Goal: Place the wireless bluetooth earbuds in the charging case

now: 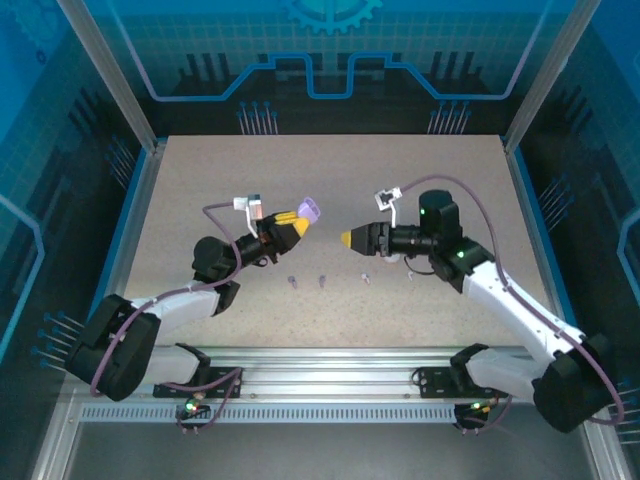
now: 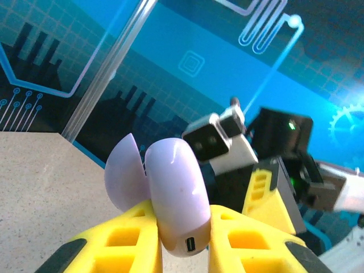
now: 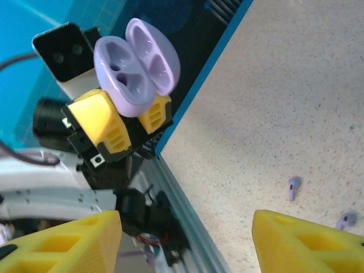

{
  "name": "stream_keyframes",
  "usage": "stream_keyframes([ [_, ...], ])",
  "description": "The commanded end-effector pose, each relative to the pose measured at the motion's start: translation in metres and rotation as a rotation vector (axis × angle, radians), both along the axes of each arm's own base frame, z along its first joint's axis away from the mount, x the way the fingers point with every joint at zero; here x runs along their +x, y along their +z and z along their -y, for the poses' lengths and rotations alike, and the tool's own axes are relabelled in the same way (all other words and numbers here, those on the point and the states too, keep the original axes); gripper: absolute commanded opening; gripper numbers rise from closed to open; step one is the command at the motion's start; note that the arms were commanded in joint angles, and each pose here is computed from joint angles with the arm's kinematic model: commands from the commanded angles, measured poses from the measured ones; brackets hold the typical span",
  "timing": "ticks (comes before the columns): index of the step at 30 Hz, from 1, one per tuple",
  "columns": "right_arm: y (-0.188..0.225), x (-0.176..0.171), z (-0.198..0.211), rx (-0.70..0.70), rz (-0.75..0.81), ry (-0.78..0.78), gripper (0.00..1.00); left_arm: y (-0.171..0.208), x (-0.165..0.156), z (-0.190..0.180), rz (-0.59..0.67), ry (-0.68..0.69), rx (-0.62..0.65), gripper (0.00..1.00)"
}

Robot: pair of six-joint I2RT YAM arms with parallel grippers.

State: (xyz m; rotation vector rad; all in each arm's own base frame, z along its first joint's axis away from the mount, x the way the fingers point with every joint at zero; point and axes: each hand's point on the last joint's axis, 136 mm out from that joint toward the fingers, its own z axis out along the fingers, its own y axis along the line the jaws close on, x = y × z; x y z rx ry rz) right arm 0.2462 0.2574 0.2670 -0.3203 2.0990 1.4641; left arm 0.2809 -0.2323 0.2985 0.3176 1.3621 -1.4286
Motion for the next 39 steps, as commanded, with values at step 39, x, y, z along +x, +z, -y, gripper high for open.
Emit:
stream_keyframes([
  [39,0.095,0.002,-0.016,0.072,0.405,0.581,0.55,0.069,-0.059,0.019,0.177,-0.249,-0.057,0.23],
])
